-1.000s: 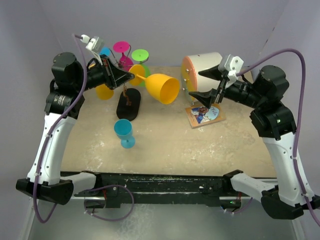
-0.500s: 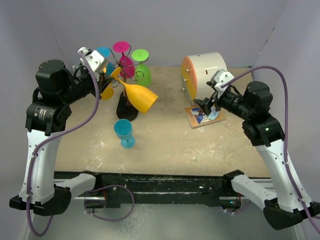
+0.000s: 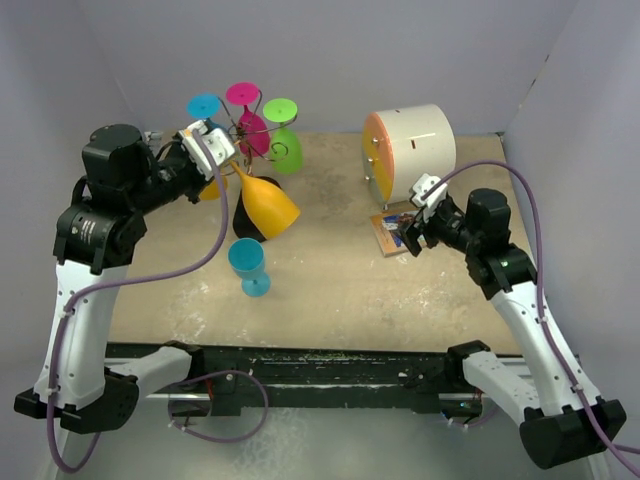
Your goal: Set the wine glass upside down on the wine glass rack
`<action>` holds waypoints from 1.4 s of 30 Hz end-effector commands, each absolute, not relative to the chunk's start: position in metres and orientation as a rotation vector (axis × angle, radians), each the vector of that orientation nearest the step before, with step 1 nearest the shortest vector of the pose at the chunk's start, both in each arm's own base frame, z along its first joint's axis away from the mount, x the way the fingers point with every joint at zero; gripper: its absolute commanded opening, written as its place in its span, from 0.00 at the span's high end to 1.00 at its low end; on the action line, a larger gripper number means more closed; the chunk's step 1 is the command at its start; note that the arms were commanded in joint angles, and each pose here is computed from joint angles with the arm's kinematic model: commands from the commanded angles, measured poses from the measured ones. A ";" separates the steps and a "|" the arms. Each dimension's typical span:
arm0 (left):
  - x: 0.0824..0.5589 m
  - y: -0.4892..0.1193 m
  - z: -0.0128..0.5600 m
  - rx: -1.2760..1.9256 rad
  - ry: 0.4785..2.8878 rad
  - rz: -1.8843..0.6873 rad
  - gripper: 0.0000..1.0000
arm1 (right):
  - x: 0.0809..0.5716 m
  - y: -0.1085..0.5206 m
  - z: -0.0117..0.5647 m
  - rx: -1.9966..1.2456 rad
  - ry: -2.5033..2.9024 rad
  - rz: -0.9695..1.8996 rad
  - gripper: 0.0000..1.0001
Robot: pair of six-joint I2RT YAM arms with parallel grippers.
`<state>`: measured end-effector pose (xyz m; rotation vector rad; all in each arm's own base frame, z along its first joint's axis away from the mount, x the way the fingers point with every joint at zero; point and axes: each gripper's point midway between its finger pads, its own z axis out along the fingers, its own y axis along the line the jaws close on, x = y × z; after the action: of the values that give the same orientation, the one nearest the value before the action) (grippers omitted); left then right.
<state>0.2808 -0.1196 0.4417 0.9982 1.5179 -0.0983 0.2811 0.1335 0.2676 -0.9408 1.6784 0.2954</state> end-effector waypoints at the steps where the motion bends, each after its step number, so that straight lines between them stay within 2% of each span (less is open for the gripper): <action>1: 0.286 -0.122 0.447 1.097 1.444 -0.002 1.00 | 0.283 0.132 0.292 -0.931 1.567 0.280 0.18; 17: 0.348 -0.119 0.417 1.083 1.516 0.398 1.00 | 0.291 0.136 0.276 -0.935 1.596 0.325 0.17; 42: 0.367 -0.112 0.407 1.046 1.565 0.507 1.00 | 0.290 0.133 0.278 -0.934 1.586 0.324 0.16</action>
<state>0.3635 -0.1142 0.3908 1.1023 1.6001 0.4774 0.2900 0.1298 0.2684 -0.9258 1.6381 0.3158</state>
